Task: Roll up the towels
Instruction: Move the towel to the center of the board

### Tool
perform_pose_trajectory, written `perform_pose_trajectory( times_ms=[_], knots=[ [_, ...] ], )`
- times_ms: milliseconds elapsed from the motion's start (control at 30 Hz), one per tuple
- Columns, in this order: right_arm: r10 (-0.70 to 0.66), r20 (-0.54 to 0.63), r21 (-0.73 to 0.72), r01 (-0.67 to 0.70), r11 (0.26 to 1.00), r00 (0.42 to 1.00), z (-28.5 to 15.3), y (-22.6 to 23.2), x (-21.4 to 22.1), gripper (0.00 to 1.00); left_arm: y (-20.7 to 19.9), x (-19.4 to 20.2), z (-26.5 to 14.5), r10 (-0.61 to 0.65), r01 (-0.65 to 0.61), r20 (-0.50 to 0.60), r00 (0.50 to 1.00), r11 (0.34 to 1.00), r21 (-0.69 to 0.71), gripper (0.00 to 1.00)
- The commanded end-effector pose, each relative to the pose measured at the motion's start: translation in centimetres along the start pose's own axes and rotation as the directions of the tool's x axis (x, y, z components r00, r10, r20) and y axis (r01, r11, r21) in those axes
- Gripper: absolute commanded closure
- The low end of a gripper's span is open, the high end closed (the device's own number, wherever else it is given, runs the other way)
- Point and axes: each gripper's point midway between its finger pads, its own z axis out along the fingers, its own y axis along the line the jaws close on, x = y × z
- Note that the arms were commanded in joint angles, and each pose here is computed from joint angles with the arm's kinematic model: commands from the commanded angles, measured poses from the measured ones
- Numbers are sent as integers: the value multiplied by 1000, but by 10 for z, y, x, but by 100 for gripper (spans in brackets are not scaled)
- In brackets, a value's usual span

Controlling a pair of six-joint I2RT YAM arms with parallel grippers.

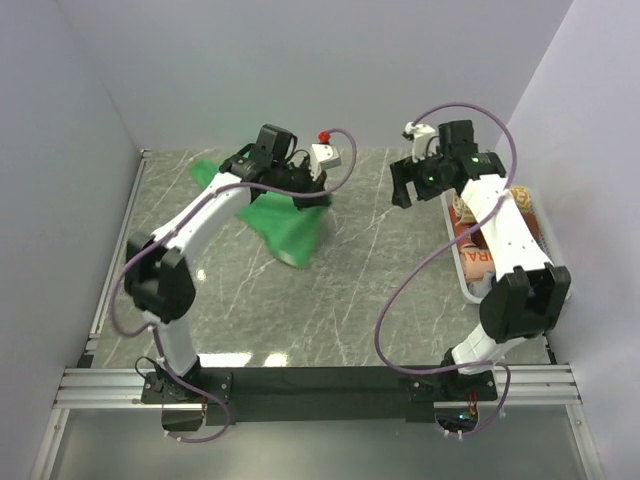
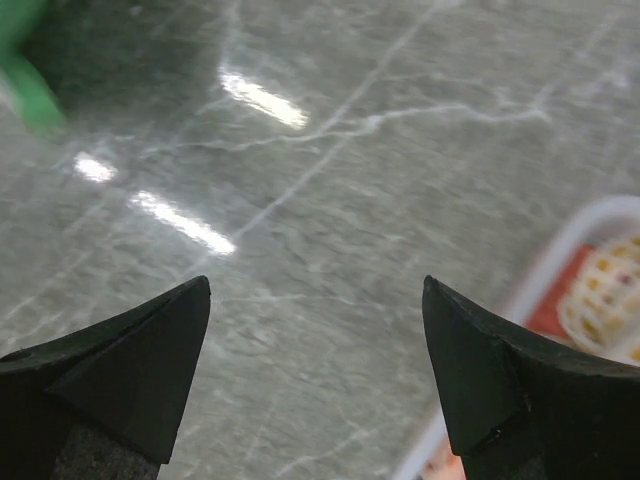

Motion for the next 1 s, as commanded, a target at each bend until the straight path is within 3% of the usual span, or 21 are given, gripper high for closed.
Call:
perform_pose_trajectory(
  times_ms=[0,33,67,200,233,267,400,533,633,733,967],
  knots=[
    [13,22,-112,-10,994,1000,8,26,-16,9,-57,-11,-12,-143,132,40,989,970,204,96],
    [1,9,-142,0,990,1000,16,36,-14,10,-61,-4,-11,-177,171,7,984,960,220,80],
    [-7,3,-152,7,988,1000,19,41,-14,10,-61,-1,-12,-187,185,-12,982,959,216,72],
    [-35,-36,-192,27,981,999,37,60,-5,13,-47,-2,-28,-207,206,-3,978,969,134,58],
    [-45,-38,-202,36,979,998,40,65,-5,14,-47,-4,-40,-210,207,20,977,972,111,44],
    [-39,-54,-208,27,978,998,46,67,-1,16,-34,-5,-53,-239,236,48,970,970,65,43],
    [-36,-113,-232,9,973,993,64,79,14,22,26,4,-86,-246,265,131,960,951,-162,44],
    [-46,-209,-288,-17,957,977,74,96,41,38,101,61,-91,-360,345,32,932,859,-378,68],
    [-77,-278,-304,-12,953,957,78,108,66,45,140,117,-91,-449,360,-71,891,792,-494,73],
    [-95,-321,-316,-12,949,942,77,119,84,46,159,163,-87,-497,349,-147,855,762,-544,73],
    [-123,-434,-338,-35,940,892,76,144,134,44,168,227,-72,-567,331,-261,781,731,-597,76]
  ],
)
